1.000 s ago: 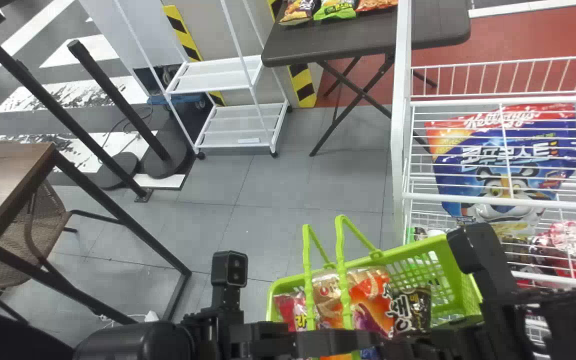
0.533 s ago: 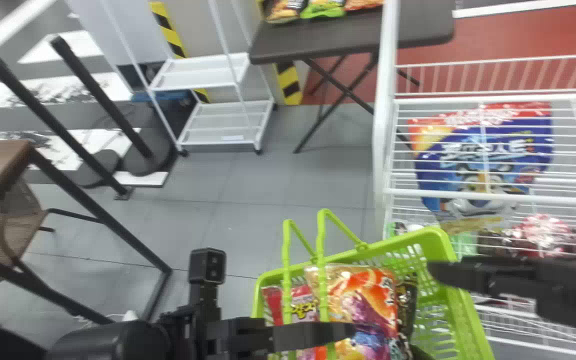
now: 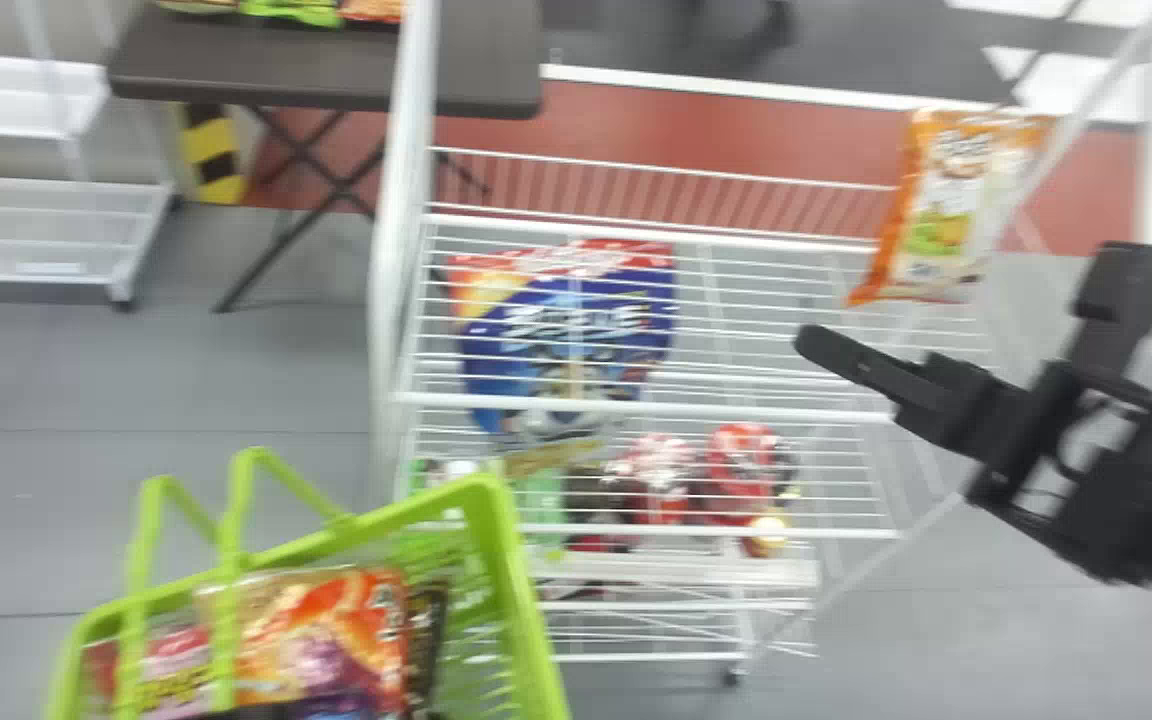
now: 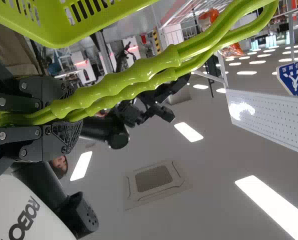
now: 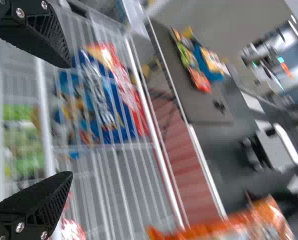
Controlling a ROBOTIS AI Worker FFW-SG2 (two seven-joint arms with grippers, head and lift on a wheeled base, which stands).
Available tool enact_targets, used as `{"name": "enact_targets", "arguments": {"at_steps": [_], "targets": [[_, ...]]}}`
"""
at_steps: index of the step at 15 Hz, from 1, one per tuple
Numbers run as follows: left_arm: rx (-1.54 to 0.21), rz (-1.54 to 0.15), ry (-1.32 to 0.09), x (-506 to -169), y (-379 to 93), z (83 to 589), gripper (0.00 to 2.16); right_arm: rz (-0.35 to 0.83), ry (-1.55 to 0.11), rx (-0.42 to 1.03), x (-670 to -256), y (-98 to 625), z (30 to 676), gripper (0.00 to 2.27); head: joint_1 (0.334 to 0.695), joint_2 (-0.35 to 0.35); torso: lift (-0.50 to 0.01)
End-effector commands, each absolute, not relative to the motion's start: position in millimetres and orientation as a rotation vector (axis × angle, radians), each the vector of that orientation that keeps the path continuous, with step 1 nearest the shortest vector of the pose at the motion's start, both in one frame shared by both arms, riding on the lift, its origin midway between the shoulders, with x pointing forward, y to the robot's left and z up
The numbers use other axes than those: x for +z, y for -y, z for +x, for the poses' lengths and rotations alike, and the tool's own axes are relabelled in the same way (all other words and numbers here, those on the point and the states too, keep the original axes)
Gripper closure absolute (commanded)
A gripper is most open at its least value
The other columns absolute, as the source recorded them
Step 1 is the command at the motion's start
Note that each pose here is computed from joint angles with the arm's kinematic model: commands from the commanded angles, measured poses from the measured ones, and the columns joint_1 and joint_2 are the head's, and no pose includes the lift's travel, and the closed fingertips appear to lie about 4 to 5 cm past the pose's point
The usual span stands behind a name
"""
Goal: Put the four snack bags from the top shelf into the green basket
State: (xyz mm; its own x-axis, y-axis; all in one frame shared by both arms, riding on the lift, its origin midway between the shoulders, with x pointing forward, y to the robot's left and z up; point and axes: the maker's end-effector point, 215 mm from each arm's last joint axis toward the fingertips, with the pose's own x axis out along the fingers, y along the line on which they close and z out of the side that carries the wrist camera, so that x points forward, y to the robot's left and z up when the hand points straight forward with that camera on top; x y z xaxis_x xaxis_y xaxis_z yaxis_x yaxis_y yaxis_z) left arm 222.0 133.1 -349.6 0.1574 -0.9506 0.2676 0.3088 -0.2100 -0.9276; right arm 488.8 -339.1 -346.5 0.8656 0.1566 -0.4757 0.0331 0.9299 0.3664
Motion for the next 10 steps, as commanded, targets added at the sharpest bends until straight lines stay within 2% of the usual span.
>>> {"name": "enact_targets", "arguments": {"at_steps": [1, 3, 4, 7, 10], "targets": [[-1.358, -1.255, -0.72, -349.1, -134.6, 219.1, 2.15, 0.353, -0.485, -0.041, -359.5, 390.0, 529.1, 0.05, 0.695, -0.305, 0.0], [-1.342, -1.26, -0.719, -351.7, -139.4, 219.9, 2.15, 0.347, -0.477, -0.11, -372.1, 419.9, 560.8, 0.06, 0.695, -0.35, 0.0], [-1.333, -1.26, -0.716, -352.4, -142.3, 221.0, 2.15, 0.341, -0.483, -0.141, -377.4, 434.9, 574.6, 0.06, 0.695, -0.35, 0.0], [-1.306, -1.275, -0.724, -360.6, -147.4, 222.5, 2.15, 0.275, -0.412, -0.22, -359.2, 479.8, 615.9, 0.07, 0.695, -0.35, 0.0], [-1.269, -1.315, -0.728, -375.1, -153.9, 233.8, 2.15, 0.139, -0.331, -0.253, -324.9, 498.3, 661.0, 0.07, 0.695, -0.35, 0.0]]}}
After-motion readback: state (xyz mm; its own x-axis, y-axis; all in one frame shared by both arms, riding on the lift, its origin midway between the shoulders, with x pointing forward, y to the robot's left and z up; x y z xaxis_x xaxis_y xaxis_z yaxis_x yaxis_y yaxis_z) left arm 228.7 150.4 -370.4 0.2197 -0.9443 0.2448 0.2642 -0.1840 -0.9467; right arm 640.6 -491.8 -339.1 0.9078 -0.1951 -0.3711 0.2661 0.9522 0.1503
